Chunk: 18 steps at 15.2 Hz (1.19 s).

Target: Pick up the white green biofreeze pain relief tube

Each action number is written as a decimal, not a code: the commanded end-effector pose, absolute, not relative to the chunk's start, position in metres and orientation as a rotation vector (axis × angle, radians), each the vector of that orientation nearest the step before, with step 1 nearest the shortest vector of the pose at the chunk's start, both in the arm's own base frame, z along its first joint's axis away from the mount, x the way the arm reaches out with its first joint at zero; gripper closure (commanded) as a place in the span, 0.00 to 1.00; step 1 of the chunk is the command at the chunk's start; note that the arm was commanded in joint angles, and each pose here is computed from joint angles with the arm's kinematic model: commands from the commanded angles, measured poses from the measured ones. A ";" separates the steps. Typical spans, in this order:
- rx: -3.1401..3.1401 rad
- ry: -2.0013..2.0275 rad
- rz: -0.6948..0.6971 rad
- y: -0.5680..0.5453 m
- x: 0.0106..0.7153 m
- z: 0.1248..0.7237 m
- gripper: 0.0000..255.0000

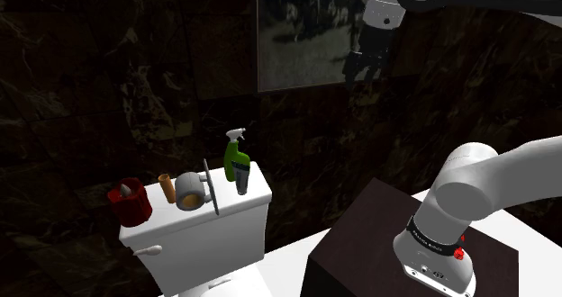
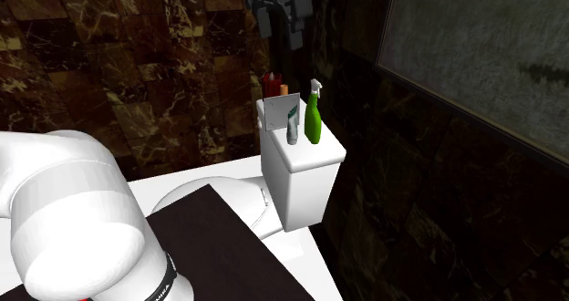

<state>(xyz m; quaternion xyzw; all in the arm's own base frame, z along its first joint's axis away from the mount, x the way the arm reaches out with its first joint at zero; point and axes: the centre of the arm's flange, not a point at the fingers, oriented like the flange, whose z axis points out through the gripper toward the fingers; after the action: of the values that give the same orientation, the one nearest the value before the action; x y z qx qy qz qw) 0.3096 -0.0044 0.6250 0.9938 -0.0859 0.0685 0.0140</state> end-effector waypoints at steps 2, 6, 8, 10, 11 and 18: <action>3.095 -0.257 0.210 0.001 0.319 0.618 0.00; 3.096 -0.213 0.195 0.025 0.357 0.588 0.00; 3.096 -0.192 0.187 0.037 0.376 0.572 0.00; 3.096 -0.170 0.180 0.050 0.394 0.557 0.00; 3.096 -0.159 0.176 0.056 0.403 0.549 0.00; 3.094 -0.084 0.150 0.101 0.464 0.495 0.00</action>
<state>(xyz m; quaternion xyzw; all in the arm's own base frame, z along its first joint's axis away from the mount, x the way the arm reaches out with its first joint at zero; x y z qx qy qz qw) 0.4549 0.0951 0.5052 0.9981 -0.0306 0.0495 0.0210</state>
